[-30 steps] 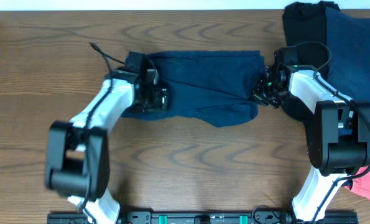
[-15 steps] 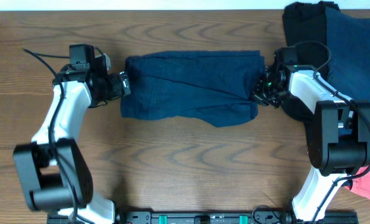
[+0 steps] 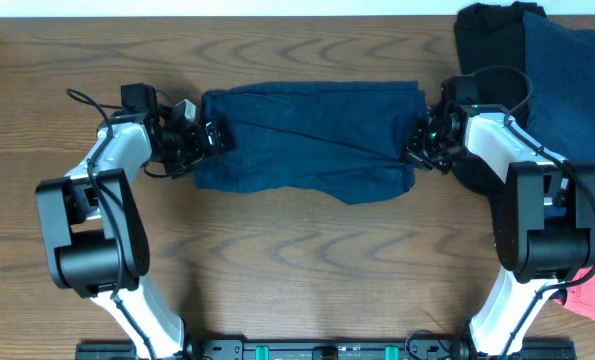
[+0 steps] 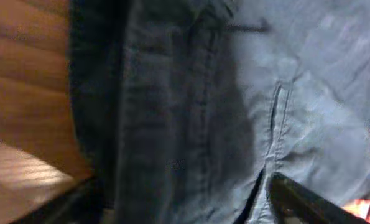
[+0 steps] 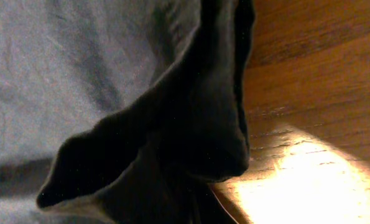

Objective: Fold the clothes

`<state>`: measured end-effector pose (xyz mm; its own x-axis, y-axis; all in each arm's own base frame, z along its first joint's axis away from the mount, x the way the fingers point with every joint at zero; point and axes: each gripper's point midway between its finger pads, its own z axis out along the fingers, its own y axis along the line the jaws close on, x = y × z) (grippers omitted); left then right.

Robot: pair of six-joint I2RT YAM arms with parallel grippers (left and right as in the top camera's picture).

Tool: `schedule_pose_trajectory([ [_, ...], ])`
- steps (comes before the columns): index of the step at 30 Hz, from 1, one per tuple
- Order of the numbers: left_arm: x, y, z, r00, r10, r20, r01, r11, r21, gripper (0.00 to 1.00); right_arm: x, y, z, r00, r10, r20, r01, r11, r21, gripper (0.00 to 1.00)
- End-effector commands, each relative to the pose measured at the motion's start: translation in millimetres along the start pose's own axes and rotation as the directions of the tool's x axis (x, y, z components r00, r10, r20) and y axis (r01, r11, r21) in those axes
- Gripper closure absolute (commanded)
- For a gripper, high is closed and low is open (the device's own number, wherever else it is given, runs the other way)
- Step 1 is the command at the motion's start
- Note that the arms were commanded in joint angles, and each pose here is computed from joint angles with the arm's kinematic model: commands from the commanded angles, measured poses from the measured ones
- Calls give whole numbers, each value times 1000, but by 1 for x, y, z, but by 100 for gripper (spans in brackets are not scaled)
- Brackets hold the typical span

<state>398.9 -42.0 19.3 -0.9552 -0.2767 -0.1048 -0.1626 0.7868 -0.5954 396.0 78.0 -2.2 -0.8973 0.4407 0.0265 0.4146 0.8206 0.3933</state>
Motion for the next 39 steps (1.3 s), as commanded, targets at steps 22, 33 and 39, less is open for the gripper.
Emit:
schedule_pose_trajectory([
  [22, 0, -24, -98, 987, 33, 155, -21, 997, -76, 94, -25, 36, -105, 901, -345, 263, 383, 917, -109, 67],
  [33, 5, -56, -139, 962, 109, 251, -93, 993, -76, 94, 43, 139, -60, 775, -587, 236, 631, 740, -232, 99],
  [39, 14, -54, -137, 972, 88, 220, -72, 994, -76, 94, 78, 181, 0, 746, -632, 209, 665, 687, -292, 99],
])
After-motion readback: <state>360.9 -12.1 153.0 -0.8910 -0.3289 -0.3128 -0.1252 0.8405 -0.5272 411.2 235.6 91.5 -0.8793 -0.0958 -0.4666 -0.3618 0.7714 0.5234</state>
